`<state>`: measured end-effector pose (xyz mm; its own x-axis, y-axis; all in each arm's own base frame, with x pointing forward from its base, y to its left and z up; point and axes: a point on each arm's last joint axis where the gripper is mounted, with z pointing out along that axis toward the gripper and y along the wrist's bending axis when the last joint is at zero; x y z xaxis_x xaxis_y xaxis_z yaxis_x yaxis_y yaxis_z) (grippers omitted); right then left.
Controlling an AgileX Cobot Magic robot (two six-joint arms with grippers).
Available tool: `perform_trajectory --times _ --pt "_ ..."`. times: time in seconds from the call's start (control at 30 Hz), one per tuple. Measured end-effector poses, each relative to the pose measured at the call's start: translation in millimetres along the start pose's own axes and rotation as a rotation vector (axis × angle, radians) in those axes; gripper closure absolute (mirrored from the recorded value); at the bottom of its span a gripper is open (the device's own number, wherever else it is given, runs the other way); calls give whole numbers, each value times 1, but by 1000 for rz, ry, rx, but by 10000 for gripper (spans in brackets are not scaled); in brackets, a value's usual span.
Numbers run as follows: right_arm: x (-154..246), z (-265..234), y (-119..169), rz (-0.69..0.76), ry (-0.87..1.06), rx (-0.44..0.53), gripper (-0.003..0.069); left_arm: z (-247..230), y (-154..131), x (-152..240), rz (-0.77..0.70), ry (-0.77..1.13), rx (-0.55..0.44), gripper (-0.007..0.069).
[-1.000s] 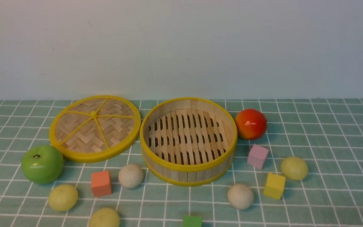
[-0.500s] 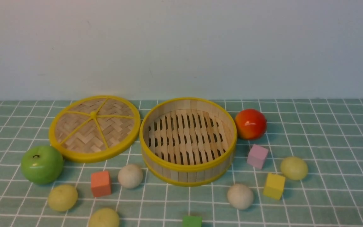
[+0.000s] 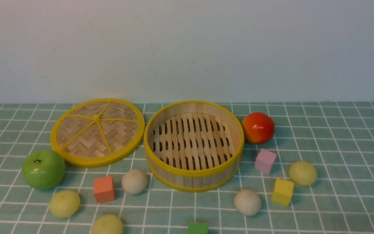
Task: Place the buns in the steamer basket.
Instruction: Use the left arm to grab a steamed stuffed bun
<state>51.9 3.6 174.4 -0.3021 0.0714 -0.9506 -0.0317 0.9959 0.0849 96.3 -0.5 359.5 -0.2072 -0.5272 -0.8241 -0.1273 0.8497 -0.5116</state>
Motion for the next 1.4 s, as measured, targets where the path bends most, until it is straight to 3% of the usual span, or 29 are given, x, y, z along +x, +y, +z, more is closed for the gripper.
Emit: perform_trajectory --times 0.13,0.5,0.83,1.13,1.4 --pt "0 0 0 0 0 0 421 44 6 8 34 180 -138 387" --pt "0 0 0 0 0 0 421 140 26 63 -84 583 -337 387" --pt "0 0 0 0 0 0 421 196 30 82 124 865 -341 387" --pt "0 0 0 0 0 0 421 230 40 102 86 1019 -433 387" --pt "0 0 0 0 0 0 421 235 41 104 74 1013 -461 387"
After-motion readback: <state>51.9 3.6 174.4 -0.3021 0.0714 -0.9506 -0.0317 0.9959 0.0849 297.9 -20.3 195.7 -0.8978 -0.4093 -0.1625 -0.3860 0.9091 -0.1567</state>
